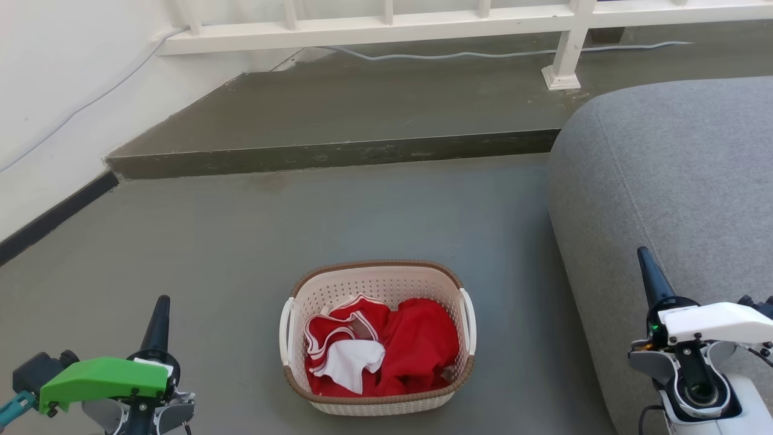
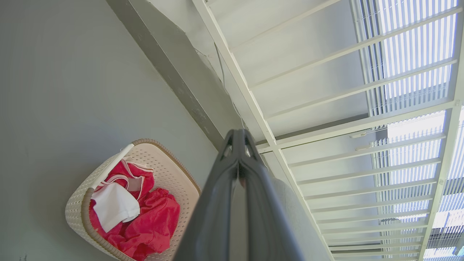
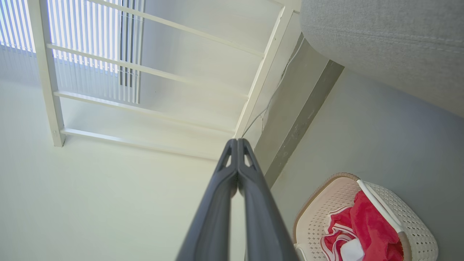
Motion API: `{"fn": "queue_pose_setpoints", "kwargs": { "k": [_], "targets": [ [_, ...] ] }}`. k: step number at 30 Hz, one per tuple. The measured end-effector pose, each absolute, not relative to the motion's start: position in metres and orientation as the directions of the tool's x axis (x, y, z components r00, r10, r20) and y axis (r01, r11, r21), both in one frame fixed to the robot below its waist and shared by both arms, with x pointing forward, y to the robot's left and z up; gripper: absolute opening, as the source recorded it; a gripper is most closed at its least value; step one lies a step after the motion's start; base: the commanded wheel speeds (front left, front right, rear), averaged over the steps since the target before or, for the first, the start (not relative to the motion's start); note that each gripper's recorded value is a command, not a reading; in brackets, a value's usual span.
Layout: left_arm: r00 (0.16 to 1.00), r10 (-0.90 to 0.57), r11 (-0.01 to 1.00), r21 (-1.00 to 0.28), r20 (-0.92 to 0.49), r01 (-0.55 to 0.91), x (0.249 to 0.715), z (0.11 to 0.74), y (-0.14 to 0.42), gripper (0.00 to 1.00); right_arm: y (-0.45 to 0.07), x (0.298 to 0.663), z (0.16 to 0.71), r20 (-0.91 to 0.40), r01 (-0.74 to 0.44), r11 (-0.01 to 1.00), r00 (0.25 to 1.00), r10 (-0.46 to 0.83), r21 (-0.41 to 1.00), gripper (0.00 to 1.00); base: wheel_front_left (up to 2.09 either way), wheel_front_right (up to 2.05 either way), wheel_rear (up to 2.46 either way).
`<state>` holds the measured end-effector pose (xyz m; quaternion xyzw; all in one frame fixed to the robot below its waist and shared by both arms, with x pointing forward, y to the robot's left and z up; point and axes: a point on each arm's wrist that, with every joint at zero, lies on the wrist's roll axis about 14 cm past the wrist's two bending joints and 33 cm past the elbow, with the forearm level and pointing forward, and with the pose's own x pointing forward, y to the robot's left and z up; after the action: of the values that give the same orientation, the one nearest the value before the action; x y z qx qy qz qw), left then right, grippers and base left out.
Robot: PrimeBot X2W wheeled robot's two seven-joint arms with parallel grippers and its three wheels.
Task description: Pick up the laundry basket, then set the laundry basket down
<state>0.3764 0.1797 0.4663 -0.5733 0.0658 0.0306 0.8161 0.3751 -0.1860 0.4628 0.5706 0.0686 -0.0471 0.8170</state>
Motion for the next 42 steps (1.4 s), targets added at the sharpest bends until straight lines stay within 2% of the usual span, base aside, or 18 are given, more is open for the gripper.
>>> {"fn": "queue_pose_setpoints", "kwargs": {
  "k": [26, 42],
  "targets": [
    [0.995, -0.027, 0.017, -0.995, -0.100, -0.099, 0.375, 0.476, 0.189, 0.00, -0.206, 0.374, 0.476, -0.105, 0.105, 0.002, 0.994, -0.029, 0.994, 0.00, 0.00, 0.00, 0.00],
    [0.995, -0.021, -0.004, -0.995, -0.096, -0.096, 0.376, 0.477, 0.190, 0.00, -0.207, 0.374, 0.476, -0.103, 0.103, -0.008, 0.994, -0.031, 0.995, 0.00, 0.00, 0.00, 0.00]
  ]
}}
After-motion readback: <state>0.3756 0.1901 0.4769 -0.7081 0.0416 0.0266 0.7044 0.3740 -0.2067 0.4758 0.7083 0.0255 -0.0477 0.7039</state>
